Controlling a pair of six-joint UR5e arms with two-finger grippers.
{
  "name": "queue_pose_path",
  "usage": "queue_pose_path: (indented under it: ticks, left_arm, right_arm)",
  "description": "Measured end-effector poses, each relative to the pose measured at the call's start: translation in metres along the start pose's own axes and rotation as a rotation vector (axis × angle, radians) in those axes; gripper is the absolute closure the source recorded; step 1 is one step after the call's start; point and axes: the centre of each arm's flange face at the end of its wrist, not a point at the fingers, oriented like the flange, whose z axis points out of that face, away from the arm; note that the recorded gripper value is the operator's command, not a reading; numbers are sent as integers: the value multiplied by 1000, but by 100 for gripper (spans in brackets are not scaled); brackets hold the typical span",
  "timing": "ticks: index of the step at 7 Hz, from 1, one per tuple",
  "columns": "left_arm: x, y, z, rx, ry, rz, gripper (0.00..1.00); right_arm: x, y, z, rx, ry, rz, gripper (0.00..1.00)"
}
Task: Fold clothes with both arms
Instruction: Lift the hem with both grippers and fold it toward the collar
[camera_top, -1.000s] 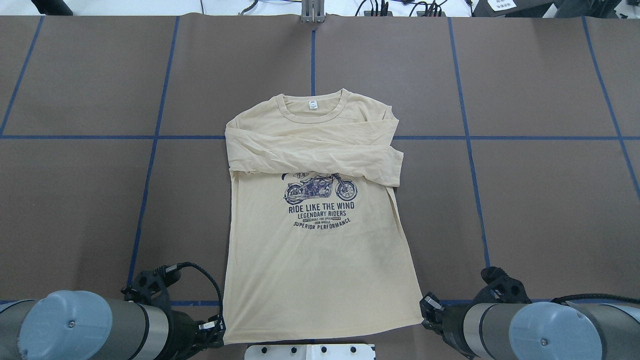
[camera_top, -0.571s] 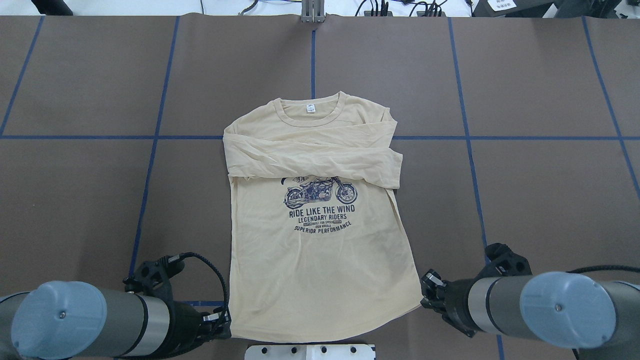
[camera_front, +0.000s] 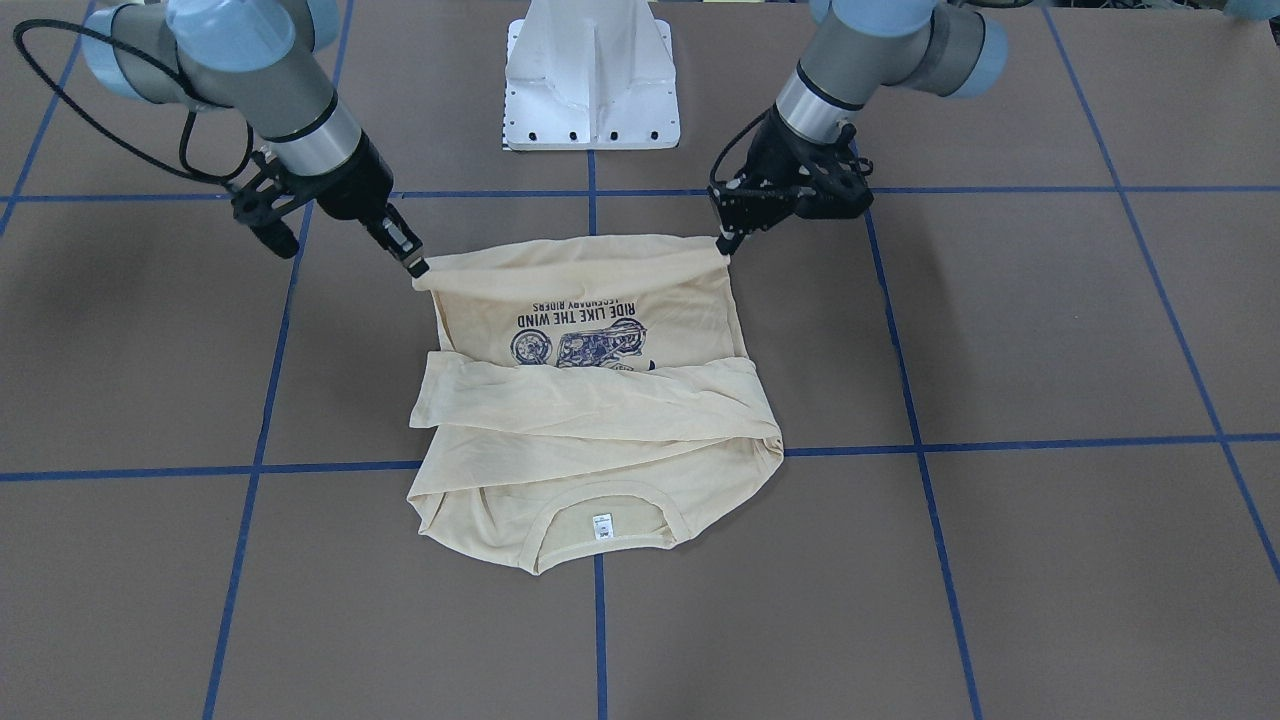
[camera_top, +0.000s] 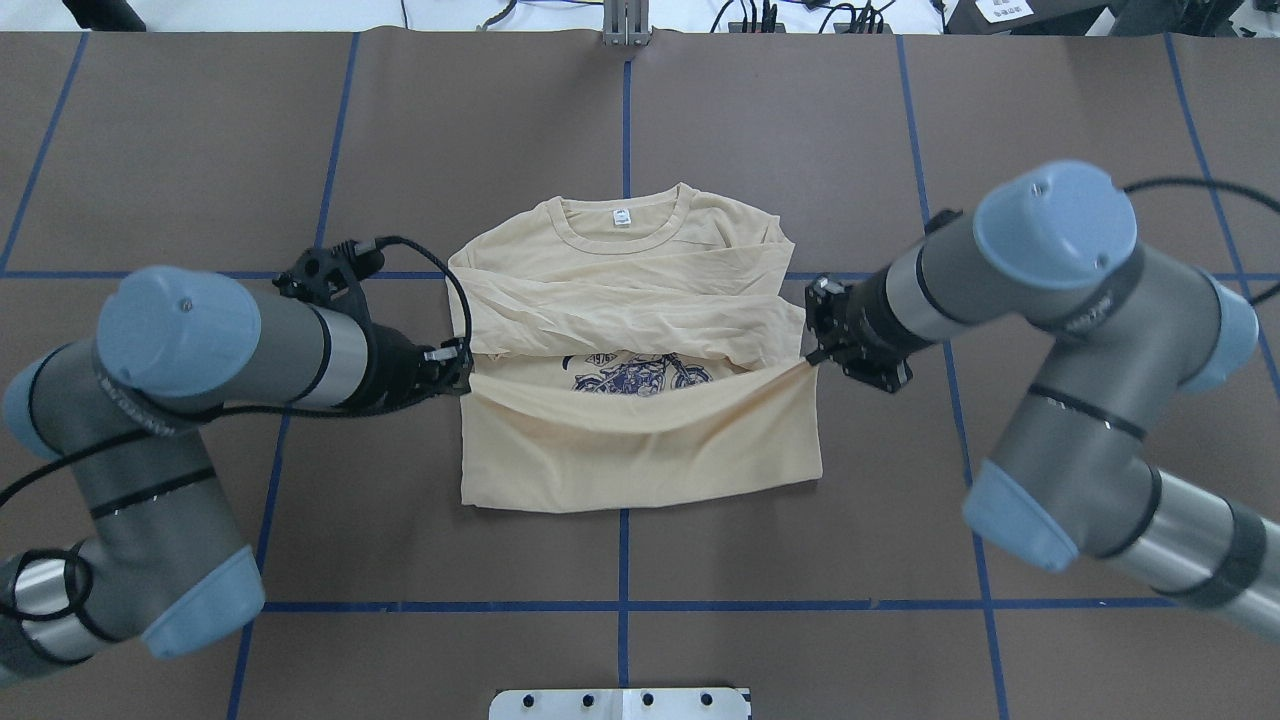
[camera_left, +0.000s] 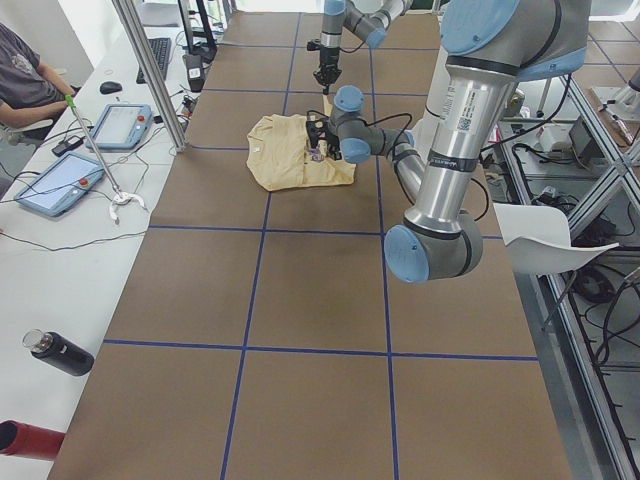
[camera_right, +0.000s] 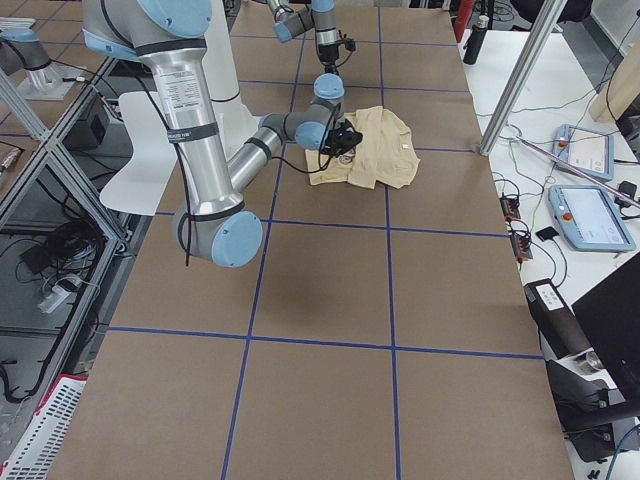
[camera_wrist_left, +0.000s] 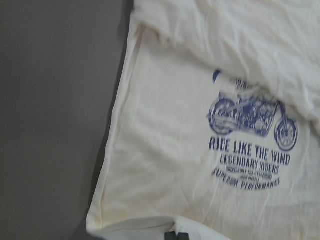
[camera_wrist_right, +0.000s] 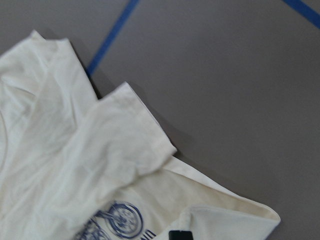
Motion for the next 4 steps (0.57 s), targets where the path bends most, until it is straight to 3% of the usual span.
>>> queue_pose_path:
  ticks: [2,4]
  left_arm:
    - [1,-64,-8,82,-10,7,100]
    - [11,-97,-18,125,-2,-4,100]
  right_arm:
    - [-72,-55,-13,72,11,-11,100]
    - [-122,-89,5,119,51,-48,100]
